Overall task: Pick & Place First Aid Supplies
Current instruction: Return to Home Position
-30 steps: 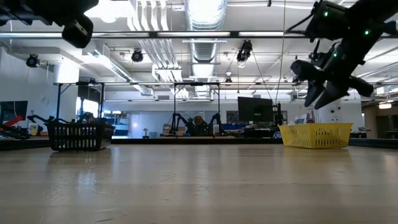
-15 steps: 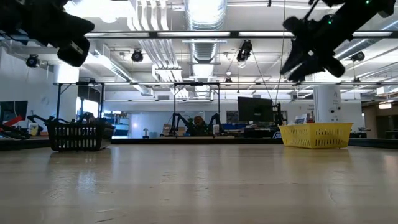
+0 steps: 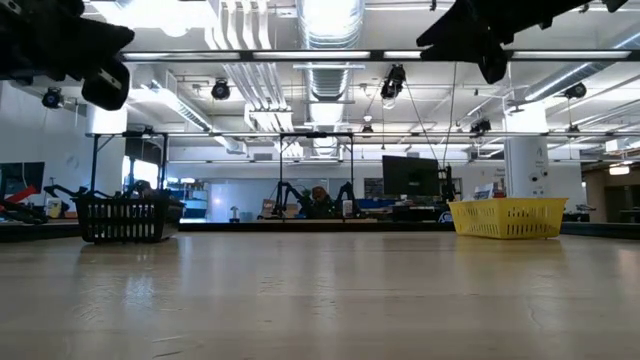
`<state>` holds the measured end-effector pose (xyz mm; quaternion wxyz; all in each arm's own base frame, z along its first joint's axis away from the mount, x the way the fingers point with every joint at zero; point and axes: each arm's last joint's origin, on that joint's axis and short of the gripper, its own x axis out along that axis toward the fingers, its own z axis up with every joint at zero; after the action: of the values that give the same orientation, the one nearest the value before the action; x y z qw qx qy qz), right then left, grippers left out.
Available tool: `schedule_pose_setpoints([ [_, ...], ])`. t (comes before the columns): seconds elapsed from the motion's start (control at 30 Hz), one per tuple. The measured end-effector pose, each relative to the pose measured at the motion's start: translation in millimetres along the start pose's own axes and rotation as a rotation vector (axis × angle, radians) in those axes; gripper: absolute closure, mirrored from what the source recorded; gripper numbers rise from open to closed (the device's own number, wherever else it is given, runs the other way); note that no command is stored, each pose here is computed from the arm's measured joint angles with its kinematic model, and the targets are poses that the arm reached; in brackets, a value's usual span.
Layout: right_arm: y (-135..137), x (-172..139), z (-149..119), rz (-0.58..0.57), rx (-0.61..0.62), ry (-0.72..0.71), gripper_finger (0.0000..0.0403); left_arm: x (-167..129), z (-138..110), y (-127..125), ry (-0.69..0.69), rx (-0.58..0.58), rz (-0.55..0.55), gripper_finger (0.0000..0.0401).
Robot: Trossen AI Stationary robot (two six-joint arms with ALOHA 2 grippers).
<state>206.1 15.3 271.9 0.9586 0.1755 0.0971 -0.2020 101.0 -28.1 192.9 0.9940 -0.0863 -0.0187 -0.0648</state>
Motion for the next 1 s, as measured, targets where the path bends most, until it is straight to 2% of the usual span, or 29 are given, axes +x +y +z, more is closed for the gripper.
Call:
schedule_pose_setpoints([
  [0.27, -2, -10, 8, 0.019, -0.042, -0.035, 0.0297, -7, -14, 4, -0.038, 0.006, -0.008, 0.0401],
  [0.63, -25, -60, 31, 0.045, -0.050, -0.150, 0.0316, -9, -15, 2, -0.058, 0.068, -0.084, 0.0401],
  [0.87, -39, -68, 12, 0.026, -0.077, -0.117, 0.0330, -9, -16, 2, -0.052, 0.062, -0.084, 0.0401],
  [1.0, -48, -67, -3, 0.024, -0.060, -0.142, 0.0336, -9, -17, 2, -0.037, 0.012, -0.086, 0.0401],
])
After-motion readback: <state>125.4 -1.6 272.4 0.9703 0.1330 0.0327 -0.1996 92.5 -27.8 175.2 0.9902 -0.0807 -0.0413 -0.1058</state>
